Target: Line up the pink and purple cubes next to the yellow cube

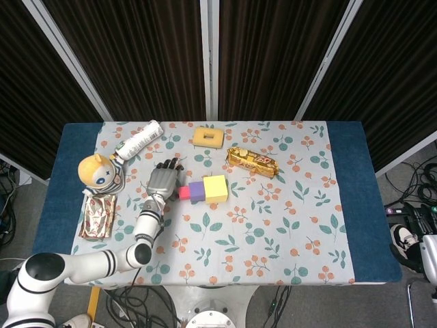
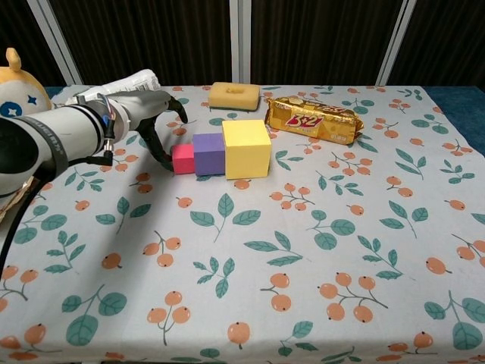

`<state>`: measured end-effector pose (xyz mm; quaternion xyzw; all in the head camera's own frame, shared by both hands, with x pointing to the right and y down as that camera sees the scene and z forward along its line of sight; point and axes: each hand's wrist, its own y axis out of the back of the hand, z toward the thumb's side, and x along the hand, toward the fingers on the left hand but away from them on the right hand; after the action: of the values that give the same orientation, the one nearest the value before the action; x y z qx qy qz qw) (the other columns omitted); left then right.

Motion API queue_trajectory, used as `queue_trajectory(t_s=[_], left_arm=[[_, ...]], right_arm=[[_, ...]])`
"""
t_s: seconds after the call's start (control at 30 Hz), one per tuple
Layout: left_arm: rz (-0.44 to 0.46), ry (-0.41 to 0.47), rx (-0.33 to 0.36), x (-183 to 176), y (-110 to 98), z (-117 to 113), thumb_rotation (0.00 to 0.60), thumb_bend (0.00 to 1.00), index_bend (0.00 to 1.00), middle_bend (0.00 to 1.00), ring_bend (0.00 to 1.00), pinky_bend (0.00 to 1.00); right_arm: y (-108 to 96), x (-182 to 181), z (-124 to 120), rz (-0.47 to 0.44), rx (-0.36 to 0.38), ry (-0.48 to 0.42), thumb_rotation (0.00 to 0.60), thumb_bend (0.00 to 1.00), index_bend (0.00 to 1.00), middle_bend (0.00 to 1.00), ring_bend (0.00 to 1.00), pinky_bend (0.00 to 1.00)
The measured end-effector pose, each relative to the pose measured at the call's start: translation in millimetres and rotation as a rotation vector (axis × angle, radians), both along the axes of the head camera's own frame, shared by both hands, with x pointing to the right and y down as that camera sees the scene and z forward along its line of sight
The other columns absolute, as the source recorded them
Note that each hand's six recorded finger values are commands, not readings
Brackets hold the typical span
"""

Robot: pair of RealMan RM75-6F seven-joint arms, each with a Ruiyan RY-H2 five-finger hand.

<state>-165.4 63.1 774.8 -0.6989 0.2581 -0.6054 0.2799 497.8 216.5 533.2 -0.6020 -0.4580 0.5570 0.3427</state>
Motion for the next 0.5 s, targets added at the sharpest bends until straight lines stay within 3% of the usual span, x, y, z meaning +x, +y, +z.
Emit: queue_trajectory(t_s=[0.5], left_arm=[[-0.025, -0.026, 0.005, -24, -4, -7, 0.600, 0.27, 0.25, 0.13, 0.08, 0.14]], right_arm=[[-1, -2, -2, -0.008, 0.009, -0.007, 0.600, 0.17, 0.04, 0.16, 0.03, 0.13]])
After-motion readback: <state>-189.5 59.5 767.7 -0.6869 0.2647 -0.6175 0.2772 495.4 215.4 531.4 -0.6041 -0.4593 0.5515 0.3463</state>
